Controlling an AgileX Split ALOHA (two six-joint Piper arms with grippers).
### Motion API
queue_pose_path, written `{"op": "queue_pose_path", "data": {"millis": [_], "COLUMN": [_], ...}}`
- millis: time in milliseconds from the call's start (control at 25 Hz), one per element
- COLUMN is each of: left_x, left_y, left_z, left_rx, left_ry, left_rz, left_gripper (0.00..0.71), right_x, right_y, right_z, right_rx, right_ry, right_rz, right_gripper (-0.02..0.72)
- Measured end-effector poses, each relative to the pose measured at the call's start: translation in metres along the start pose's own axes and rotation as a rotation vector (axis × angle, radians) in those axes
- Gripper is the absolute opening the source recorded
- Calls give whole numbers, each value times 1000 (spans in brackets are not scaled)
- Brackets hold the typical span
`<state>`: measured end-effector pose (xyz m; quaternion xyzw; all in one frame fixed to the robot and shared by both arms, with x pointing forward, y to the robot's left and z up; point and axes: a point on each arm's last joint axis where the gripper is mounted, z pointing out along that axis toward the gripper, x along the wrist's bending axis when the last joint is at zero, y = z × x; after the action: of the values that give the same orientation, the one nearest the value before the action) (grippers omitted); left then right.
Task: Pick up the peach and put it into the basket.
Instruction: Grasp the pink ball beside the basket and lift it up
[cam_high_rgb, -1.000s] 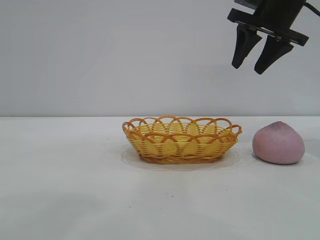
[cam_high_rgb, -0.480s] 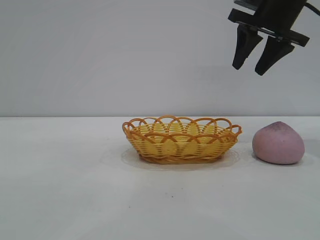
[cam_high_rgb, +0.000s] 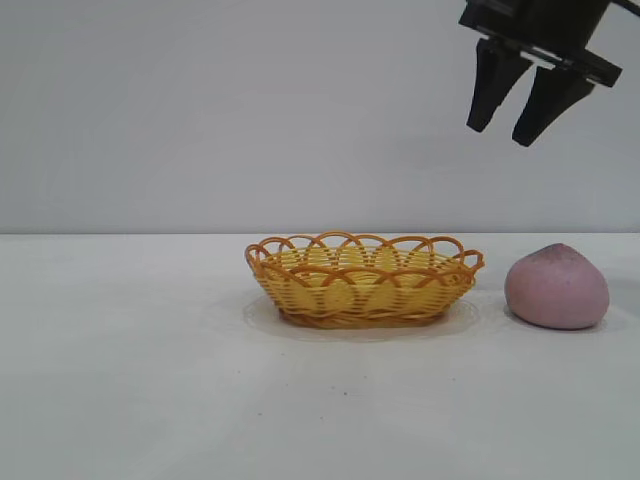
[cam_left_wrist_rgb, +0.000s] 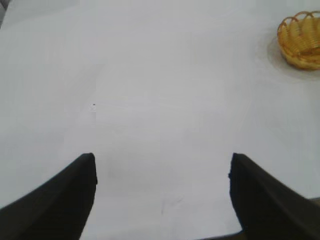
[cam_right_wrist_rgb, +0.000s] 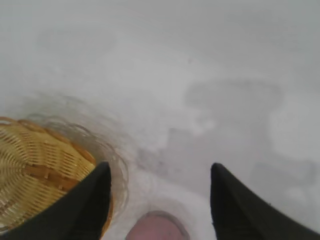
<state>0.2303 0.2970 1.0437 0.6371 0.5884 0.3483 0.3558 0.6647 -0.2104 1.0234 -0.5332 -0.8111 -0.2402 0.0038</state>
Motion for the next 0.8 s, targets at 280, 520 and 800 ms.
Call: {"op": "queue_pose_path", "data": {"millis": [280, 520, 800], "left_x": [2, 2, 2], "left_y": [-1, -1, -1], "left_z": [0, 0, 0], "left_rx": [3, 3, 3], "left_ry": [17, 17, 17], "left_rz": [-16, -16, -16], "left_gripper": [534, 534, 534], "right_x": [8, 10, 8], "right_y": [-9, -14, -24], "right_z": [-22, -34, -26], "right_rx": [77, 115, 158], "right_ry": [-4, -40, -42], "right_rz": [-40, -70, -25], "right_gripper": [368, 363, 363]}}
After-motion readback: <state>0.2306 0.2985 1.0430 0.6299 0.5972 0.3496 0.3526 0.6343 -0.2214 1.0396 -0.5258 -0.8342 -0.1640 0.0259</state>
